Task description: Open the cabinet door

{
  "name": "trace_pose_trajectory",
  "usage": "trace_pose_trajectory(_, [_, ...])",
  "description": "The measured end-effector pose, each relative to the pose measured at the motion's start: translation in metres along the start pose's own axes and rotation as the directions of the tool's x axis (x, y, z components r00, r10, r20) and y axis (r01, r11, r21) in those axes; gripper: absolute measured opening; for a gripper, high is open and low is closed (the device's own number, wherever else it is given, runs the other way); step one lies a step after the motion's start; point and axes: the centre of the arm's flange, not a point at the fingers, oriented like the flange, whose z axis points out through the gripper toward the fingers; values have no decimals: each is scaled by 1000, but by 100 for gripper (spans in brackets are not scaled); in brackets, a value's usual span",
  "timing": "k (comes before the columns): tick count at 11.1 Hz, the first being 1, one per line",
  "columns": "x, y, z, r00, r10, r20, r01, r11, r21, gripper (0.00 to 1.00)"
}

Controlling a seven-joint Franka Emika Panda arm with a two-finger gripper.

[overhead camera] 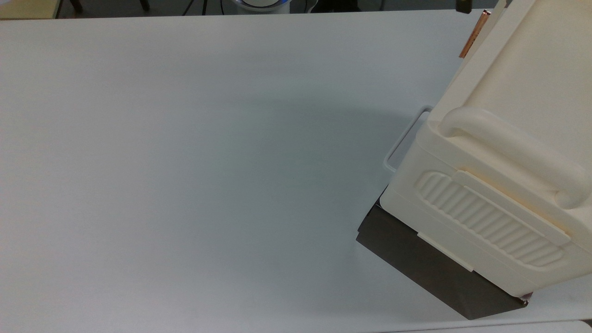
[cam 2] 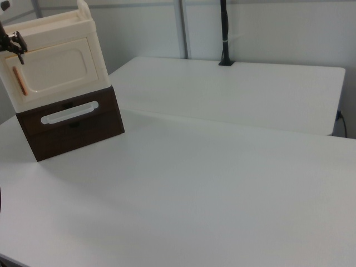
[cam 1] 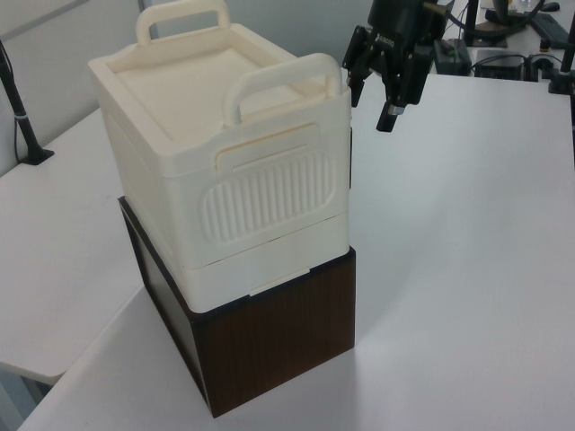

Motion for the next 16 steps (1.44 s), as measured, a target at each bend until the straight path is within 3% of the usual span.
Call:
trace_pose_trajectory(9, [22, -69, -28, 993, -85, -81, 88, 996, 34, 100])
trace_pose_trajectory(16, [26, -61, -8, 995, -74, -72, 77, 996, 34, 100])
